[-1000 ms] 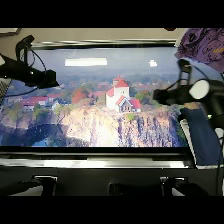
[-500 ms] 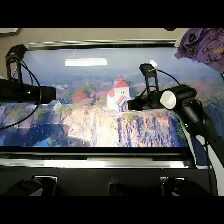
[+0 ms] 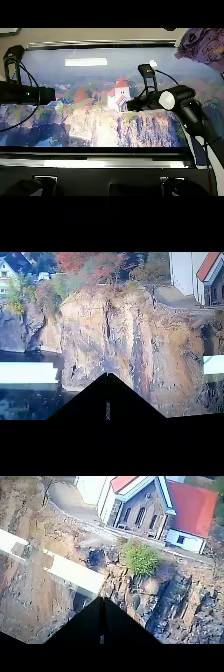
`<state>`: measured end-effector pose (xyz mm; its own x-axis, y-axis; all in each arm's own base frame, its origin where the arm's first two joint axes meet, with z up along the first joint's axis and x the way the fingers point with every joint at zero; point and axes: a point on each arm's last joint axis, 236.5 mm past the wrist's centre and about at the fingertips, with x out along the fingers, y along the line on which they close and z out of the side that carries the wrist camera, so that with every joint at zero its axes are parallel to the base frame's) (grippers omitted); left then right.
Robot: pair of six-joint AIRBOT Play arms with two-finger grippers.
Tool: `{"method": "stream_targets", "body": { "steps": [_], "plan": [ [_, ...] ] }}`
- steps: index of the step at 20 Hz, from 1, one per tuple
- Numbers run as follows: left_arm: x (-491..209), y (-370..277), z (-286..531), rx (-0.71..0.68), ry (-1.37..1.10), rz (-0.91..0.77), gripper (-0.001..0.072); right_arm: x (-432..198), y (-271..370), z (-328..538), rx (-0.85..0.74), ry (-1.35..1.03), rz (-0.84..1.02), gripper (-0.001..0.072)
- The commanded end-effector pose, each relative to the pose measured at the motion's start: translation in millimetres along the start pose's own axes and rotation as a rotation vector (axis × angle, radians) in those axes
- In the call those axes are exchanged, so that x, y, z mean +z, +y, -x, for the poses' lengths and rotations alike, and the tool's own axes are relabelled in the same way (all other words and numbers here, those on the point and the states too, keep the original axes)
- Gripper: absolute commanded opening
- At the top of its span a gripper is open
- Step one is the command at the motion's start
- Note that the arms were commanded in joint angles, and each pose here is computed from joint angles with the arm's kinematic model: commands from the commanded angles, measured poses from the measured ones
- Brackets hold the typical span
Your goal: Fold the clothes and pants, and hang the long-sleeved shirts on hangers.
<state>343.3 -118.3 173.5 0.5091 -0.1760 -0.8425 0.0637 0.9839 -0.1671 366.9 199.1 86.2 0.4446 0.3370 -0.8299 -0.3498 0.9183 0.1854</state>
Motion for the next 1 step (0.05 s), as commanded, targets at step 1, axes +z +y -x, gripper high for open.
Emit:
{"method": "stream_targets", "body": {
  "steps": [1],
  "plan": [
    [0.1, 0.2, 0.3, 0.001, -0.001, 0.000, 0.0022, 0.3, 0.3, 0.3, 0.000, -0.001, 0.001, 0.0032]
  ]
}}
